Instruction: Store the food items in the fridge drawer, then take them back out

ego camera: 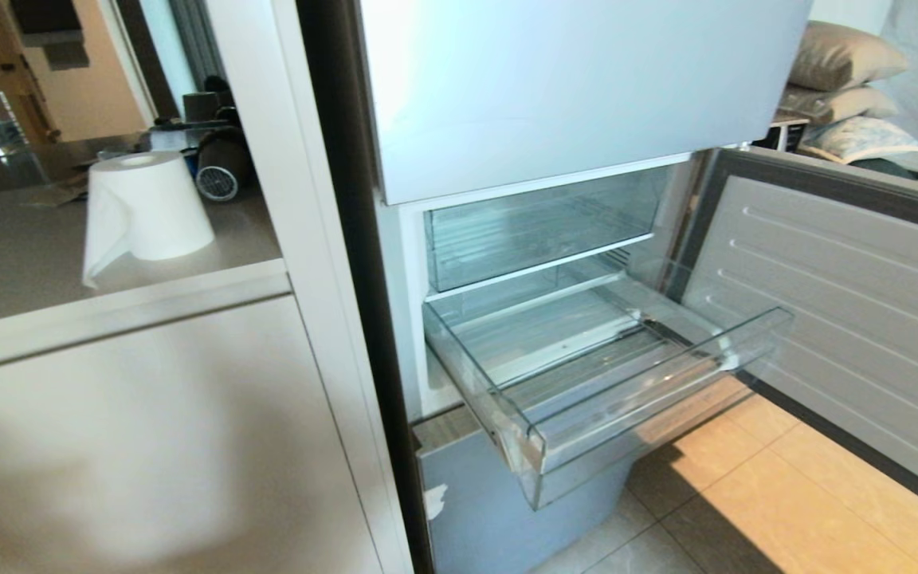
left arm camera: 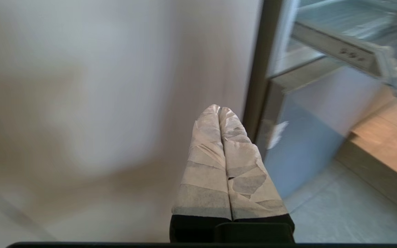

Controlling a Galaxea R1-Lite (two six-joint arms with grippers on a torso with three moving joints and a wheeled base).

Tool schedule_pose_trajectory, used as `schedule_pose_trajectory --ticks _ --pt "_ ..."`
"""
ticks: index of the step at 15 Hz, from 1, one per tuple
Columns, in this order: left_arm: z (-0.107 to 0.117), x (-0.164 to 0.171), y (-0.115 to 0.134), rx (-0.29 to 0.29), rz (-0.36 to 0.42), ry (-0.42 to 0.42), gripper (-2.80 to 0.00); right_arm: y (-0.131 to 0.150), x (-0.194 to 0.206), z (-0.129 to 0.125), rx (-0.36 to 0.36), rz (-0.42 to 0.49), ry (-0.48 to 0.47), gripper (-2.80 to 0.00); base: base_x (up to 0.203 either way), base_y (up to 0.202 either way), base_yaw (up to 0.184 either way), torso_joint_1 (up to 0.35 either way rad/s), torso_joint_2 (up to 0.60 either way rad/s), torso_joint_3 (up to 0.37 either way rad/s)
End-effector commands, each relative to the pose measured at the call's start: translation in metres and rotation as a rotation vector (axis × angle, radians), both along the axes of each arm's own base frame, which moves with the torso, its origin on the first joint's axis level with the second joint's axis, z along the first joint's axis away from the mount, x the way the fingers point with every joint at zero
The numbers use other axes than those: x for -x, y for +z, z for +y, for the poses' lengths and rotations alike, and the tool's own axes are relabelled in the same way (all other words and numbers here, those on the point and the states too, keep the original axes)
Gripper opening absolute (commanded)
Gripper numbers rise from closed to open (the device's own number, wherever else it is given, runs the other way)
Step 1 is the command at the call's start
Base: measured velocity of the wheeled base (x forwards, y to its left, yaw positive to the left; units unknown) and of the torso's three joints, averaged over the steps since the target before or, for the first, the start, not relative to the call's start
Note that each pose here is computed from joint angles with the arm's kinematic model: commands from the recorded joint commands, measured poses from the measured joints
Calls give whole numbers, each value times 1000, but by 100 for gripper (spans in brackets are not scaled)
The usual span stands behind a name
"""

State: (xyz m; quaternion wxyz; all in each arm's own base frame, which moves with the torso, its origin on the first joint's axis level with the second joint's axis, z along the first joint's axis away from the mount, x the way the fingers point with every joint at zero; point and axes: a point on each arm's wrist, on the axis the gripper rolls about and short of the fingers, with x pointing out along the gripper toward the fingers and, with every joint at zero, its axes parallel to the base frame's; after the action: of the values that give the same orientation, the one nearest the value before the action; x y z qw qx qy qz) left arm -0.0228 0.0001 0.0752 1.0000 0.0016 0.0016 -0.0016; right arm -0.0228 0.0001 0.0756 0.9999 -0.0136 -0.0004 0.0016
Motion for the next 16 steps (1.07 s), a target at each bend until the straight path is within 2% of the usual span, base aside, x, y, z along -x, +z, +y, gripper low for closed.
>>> schedule_pose_trajectory --ticks 1,6,8,10,13,16 --pt "0 0 0 0 1 0 -280 0 0 0 0 1 1 -280 1 7 -177 -2 3 3" --pt "0 0 0 0 1 0 -280 0 0 0 -2 0 7 -280 0 6 -155 3 3 3" --pt "0 0 0 0 1 0 -280 2 -4 0 2 48 5 -280 1 1 -31 1 -1 1" --pt "0 0 0 0 1 0 -280 12 -14 0 -22 138 -21 -280 0 0 0 0 0 0" --pt "0 0 0 0 1 0 -280 47 -40 -3 -136 224 -166 -280 0 0 0 0 0 0" --pt "0 0 0 0 1 0 -280 67 -78 -11 -211 344 -397 -280 0 0 0 0 0 0"
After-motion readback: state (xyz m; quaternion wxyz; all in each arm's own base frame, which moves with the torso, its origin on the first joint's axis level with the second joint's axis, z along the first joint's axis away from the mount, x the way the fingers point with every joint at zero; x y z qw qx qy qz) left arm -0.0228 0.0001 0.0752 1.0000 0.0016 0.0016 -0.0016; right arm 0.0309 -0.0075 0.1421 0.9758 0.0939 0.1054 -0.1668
